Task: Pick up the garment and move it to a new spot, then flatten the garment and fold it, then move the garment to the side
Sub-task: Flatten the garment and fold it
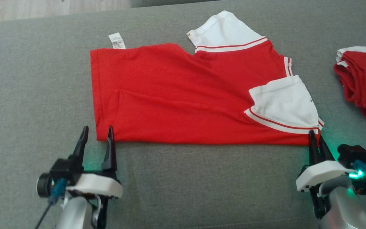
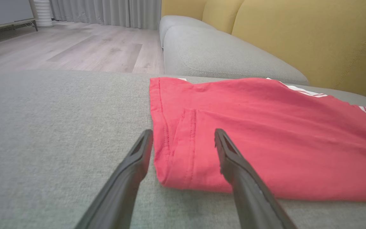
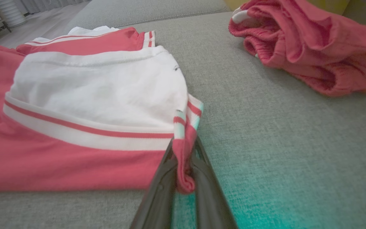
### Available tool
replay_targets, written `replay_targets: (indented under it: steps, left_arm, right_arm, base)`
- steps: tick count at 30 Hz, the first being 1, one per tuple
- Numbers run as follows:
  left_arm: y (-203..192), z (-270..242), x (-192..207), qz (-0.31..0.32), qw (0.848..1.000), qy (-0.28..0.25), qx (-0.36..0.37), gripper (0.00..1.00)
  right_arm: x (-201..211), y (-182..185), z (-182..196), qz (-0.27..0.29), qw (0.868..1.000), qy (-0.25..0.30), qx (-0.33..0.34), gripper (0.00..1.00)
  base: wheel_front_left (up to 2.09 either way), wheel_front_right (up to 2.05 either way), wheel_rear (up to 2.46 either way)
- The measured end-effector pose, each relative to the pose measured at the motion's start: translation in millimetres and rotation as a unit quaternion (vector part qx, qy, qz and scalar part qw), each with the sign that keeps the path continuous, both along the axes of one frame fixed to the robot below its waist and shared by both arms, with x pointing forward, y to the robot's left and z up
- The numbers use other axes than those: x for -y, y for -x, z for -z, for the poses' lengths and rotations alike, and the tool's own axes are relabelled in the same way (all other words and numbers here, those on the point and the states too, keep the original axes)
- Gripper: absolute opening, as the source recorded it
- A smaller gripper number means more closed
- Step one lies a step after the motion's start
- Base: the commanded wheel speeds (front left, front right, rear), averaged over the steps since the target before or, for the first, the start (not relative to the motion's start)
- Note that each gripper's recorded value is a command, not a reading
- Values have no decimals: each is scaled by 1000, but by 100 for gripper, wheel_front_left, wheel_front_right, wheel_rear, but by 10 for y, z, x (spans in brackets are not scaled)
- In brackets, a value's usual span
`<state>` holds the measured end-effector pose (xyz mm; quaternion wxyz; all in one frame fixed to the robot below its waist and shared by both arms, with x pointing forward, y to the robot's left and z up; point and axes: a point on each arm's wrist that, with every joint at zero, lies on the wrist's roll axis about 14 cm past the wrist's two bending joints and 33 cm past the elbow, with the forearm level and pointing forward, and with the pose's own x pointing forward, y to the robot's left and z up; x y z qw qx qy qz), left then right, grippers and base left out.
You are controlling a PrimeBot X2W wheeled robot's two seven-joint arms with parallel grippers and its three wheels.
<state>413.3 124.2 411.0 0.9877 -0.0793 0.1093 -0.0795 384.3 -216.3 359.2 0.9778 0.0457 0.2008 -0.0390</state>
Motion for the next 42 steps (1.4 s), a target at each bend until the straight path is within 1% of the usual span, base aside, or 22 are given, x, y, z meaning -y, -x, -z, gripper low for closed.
replay_targets:
  steps: [3,10,17,18,19,20,21,27,30,36,40,41,42]
  left_arm:
    - [-70,73,34,12,1000,2,-12,100]
    - [-95,400,133,39,997,-7,-70,100]
    - [-99,465,253,57,995,8,-86,100]
    - [-94,465,275,62,994,8,-86,86]
    - [-95,464,277,63,994,11,-87,48]
    - [-97,455,275,63,994,14,-86,33]
    - [-109,433,270,62,995,18,-82,0]
    - [-262,135,221,56,998,24,-29,0]
    - [-257,-19,159,39,999,36,-4,0]
    - [64,-106,-7,2,999,51,7,0]
    - [379,-8,-105,-15,999,51,-12,0]
    - [465,34,-119,-17,998,51,-20,4]
    - [554,84,-139,-22,998,50,-29,11]
  right_arm:
    - [-8,-4,9,-3,1000,1,-1,0]
    - [-12,-30,25,-6,1000,3,-4,0]
    - [-20,-40,51,-6,1000,2,-6,0]
    - [-21,-43,54,-6,1000,2,-6,0]
    - [-24,-45,57,-7,1000,2,-7,0]
    - [-27,-48,61,-7,1000,2,-7,0]
    - [-33,-53,64,-8,1000,1,-7,0]
    - [-65,-86,73,-10,1000,-3,-7,0]
    - [-76,-106,50,-8,1000,-7,-3,0]
    - [-132,-156,-87,-6,1000,-20,17,0]
    - [-189,-122,-189,-8,999,-31,33,0]
    - [-201,-94,-200,-9,999,-33,35,0]
    - [-218,-60,-206,-10,999,-36,36,0]
  base:
    - [0,0,0]
    - [0,0,0]
    - [0,0,0]
    - [0,0,0]
    - [0,0,0]
    - [0,0,0]
    - [0,0,0]
    - [0,0,0]
    - [0,0,0]
    - [0,0,0]
    - [0,0,0]
    - [0,0,0]
    - [0,0,0]
